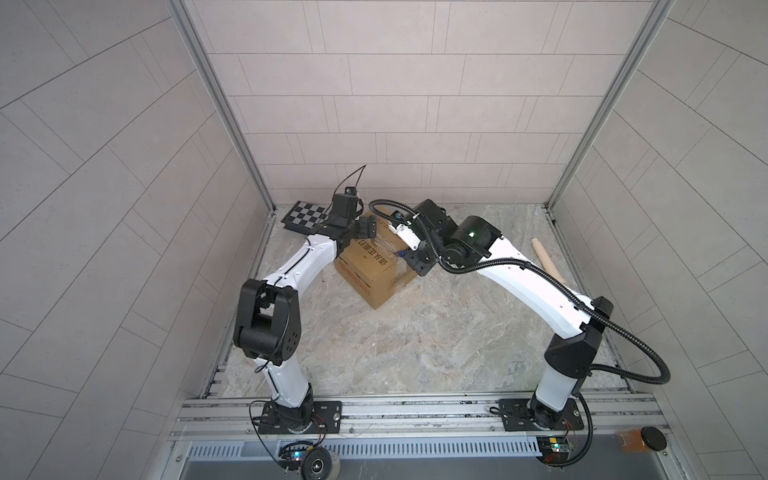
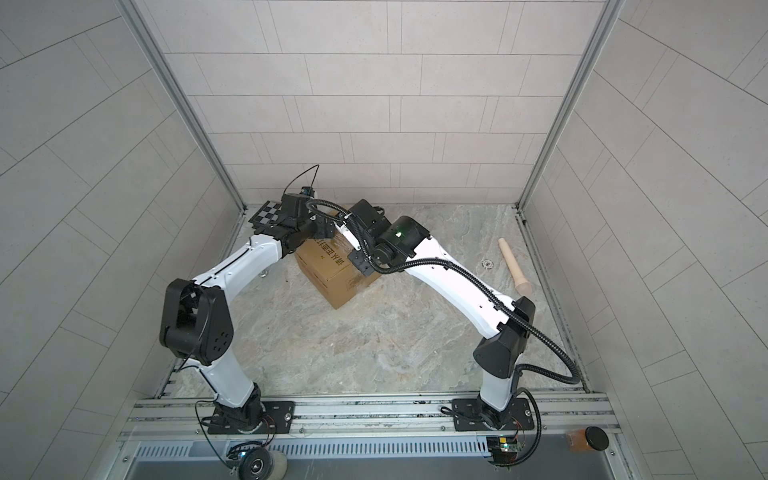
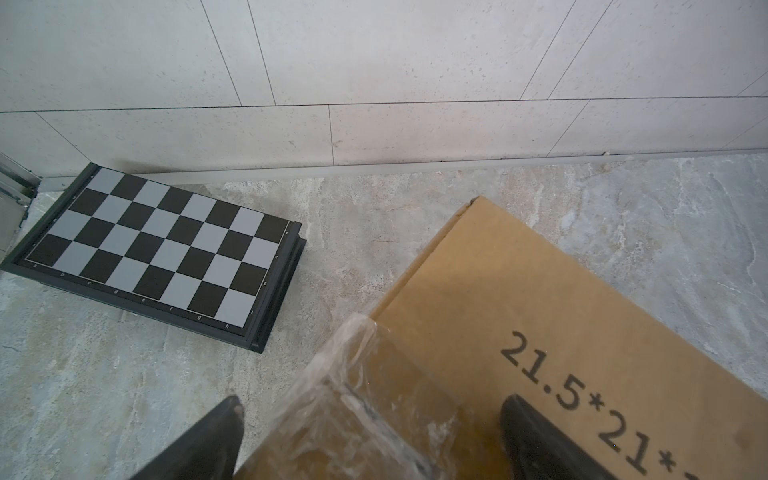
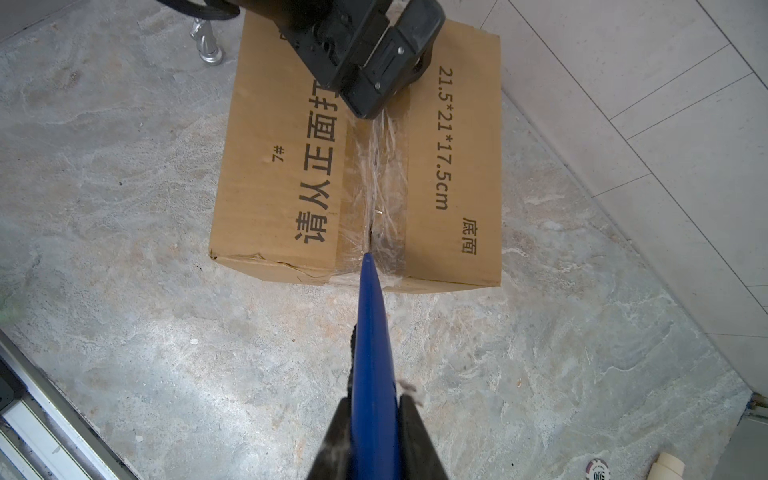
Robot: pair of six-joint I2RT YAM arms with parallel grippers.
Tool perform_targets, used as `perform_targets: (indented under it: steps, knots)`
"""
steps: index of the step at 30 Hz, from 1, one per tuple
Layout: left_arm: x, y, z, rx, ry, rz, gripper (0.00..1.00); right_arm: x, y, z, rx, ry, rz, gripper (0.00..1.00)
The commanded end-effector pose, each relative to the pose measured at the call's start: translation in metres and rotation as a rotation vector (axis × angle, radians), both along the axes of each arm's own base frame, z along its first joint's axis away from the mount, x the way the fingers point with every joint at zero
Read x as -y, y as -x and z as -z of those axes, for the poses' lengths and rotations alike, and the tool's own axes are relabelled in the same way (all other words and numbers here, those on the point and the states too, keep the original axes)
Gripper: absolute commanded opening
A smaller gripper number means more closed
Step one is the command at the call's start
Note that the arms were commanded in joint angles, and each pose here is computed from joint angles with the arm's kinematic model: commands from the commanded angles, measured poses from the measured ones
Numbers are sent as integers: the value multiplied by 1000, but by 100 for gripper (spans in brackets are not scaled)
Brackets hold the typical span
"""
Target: Unpack the express box
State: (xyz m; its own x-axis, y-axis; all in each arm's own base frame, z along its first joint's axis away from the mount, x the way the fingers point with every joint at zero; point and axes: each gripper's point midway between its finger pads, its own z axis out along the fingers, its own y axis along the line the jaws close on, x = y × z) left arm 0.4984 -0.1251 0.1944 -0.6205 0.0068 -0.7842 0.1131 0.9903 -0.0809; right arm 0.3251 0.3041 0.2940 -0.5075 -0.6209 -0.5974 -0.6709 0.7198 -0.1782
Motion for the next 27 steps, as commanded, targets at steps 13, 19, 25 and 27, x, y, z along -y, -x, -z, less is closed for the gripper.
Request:
perform_targets:
  steps: [13, 19, 25, 27]
  knots:
    - [20, 37, 68, -242, 8, 68, 99, -28, -9, 22, -58, -41, -36, 0]
    - [19, 37, 69, -241, 7, 65, 99, -31, -11, 30, -72, -29, -43, 0]
    - [19, 36, 72, -246, 3, 62, 99, -18, -4, 17, -63, -28, -34, 0]
    - [18, 36, 72, -247, 0, 60, 99, -14, -1, 10, -54, -30, -33, 0]
